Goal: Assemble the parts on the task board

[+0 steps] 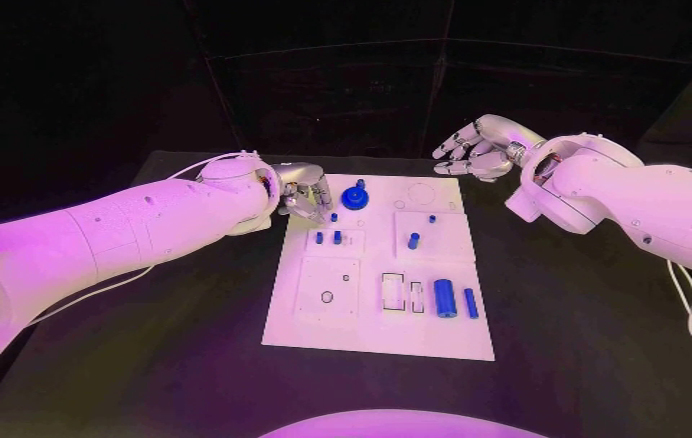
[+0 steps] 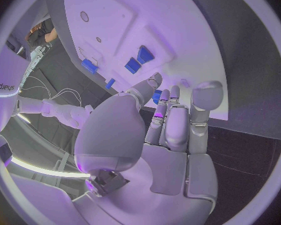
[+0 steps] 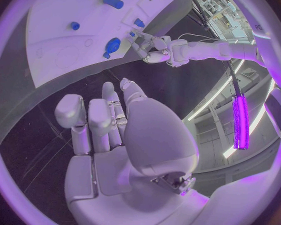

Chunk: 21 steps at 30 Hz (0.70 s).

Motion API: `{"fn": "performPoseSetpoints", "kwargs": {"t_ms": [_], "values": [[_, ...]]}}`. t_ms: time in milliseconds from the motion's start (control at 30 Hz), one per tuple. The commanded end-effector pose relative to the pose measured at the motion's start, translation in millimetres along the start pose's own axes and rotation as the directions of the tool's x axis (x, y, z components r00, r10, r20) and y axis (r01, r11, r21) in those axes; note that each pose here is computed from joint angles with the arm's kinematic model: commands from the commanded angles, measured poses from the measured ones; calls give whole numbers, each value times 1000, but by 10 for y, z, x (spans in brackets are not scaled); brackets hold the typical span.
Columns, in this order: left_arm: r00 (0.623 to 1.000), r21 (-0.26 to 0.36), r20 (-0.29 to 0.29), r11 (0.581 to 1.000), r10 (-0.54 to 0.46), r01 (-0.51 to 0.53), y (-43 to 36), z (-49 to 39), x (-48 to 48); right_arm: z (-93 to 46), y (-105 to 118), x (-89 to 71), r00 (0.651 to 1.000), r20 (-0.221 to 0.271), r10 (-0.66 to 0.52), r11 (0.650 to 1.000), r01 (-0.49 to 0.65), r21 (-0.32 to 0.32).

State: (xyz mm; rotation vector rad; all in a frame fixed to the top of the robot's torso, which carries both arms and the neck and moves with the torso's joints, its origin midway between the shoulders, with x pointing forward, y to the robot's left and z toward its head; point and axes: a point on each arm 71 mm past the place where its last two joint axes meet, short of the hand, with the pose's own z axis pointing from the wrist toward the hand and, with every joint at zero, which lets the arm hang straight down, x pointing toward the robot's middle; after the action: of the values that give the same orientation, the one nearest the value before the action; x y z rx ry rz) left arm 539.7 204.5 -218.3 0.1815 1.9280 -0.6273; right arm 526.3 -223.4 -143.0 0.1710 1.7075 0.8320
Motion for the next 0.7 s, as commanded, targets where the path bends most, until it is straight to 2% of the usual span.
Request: {"fn": "performPoseSetpoints", "kwargs": {"t_ms": [33,133,167,200,233,333,433,533,700], "values": [[961,62,166,975,-223,216,59,-74,-156,13,-2,20,979,-25,-204,979,204,-14],[872,133,243,905,-426,405,132,-153,-243,13,-16,62,948,-31,-316,949,316,-26],[824,175,263,865,-501,470,152,-183,-274,12,-23,85,934,-33,-355,935,354,-30],[795,201,272,840,-542,504,162,-202,-292,10,-29,102,925,-35,-377,926,376,-32],[739,253,282,790,-612,558,179,-238,-325,7,-41,136,908,-37,-418,908,417,-36],[607,359,278,667,-744,653,200,-313,-381,1,-70,221,869,-44,-492,870,490,-45],[483,427,248,542,-840,724,195,-369,-403,-6,-94,301,840,-50,-540,841,538,-52],[398,466,211,450,-893,762,161,-416,-403,-12,-110,374,819,-57,-571,821,568,-60],[321,493,161,358,-933,793,83,-462,-383,-15,-122,473,801,-73,-594,804,590,-71]]}}
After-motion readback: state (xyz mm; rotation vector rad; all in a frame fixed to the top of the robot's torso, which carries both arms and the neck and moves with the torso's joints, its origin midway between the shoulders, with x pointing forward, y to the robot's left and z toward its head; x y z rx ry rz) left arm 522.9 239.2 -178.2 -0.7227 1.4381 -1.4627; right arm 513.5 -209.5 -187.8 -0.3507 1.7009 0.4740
